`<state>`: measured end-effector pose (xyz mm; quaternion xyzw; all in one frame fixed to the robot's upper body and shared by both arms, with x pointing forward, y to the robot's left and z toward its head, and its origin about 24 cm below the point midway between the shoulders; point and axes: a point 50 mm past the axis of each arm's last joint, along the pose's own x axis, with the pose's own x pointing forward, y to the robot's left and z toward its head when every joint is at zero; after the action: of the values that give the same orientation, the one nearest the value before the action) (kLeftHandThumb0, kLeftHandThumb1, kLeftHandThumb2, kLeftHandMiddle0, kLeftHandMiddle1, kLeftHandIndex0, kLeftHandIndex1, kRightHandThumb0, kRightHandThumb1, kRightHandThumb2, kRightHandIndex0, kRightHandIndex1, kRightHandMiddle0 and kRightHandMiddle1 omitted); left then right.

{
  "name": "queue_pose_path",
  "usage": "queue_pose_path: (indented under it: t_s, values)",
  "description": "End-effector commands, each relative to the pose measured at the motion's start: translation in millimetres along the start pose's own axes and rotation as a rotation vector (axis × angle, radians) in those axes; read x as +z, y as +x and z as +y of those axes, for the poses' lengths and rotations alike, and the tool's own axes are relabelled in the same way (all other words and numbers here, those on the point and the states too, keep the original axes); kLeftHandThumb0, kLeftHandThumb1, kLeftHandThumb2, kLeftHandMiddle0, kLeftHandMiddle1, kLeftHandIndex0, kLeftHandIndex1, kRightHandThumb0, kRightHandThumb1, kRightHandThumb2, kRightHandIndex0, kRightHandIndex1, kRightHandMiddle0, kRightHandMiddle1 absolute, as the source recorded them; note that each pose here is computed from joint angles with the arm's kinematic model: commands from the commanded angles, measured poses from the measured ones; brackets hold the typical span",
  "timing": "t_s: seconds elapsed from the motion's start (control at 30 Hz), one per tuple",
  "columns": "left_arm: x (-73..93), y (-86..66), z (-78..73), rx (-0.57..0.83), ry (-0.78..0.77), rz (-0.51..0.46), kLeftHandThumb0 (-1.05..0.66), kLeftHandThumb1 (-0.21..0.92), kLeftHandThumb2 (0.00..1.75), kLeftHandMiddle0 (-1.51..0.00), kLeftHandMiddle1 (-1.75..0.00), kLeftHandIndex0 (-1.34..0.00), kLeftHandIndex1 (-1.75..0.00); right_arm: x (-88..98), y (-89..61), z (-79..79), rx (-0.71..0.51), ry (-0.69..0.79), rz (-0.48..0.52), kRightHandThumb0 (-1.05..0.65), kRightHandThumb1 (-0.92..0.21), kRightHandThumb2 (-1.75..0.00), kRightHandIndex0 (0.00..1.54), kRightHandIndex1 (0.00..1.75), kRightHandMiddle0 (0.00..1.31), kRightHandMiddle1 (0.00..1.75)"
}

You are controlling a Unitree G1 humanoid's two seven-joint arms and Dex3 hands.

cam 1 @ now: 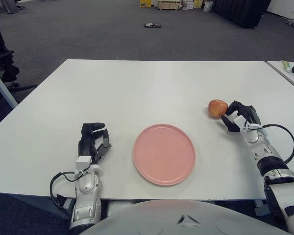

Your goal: Put the apple into the plate.

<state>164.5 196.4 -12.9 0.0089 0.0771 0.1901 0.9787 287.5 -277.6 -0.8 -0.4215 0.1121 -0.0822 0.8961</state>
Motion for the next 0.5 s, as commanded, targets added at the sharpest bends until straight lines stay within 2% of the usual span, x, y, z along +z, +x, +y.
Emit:
queue_pose_path:
  t_s: [0.0,0.1,0.13,0.17,0.2,0.3,0.47]
  values:
    - [-6.0,-0.1,0.6,0.002,-0.004,0.030,-0.36,0.80,0.70,-0.42,-1.56,-0.26,-1.75,8.9,4.0,-4.5,-0.012,0.019,-0.036,-0.61,-0.50,-0.91,0.08,1.19,0.06,1.02]
    - [-6.2,0.3,0.6,0.000,-0.005,0.026,-0.36,0.79,0.71,-0.42,-1.56,-0.27,-1.75,9.5,4.2,-4.6,-0.006,0.002,-0.041,-0.80,-0.58,-0.77,0.02,0.69,0.02,0.56]
    - [-6.3,0.4,0.6,0.000,-0.003,0.025,-0.36,0.79,0.71,-0.43,-1.56,-0.27,-1.75,10.0,4.3,-4.8,0.001,-0.009,-0.046,-0.82,-0.59,-0.74,0.02,0.62,0.01,0.50]
    - [-6.4,0.5,0.6,0.000,-0.003,0.024,-0.36,0.79,0.72,-0.43,-1.56,-0.27,-1.75,10.3,4.3,-5.0,0.005,-0.016,-0.050,-0.89,-0.62,-0.70,0.01,0.39,0.01,0.32]
    - [-6.4,0.6,0.6,0.000,-0.002,0.023,-0.36,0.78,0.72,-0.44,-1.56,-0.27,-1.75,10.5,4.4,-5.0,0.008,-0.020,-0.052,-0.94,-0.64,-0.67,0.01,0.25,0.00,0.20]
    - [-6.5,0.8,0.6,0.001,0.001,0.021,-0.36,0.78,0.73,-0.45,-1.56,-0.28,-1.75,12.1,4.3,-5.6,0.022,-0.044,-0.075,-1.01,-0.69,-0.59,0.00,0.08,0.00,0.07]
    - [-6.7,1.1,0.2,-0.002,0.007,0.025,-0.36,0.77,0.74,-0.45,-1.55,-0.28,-1.75,13.8,4.4,-6.0,0.026,-0.054,-0.101,-1.04,-0.72,-0.47,0.00,0.01,0.00,0.01]
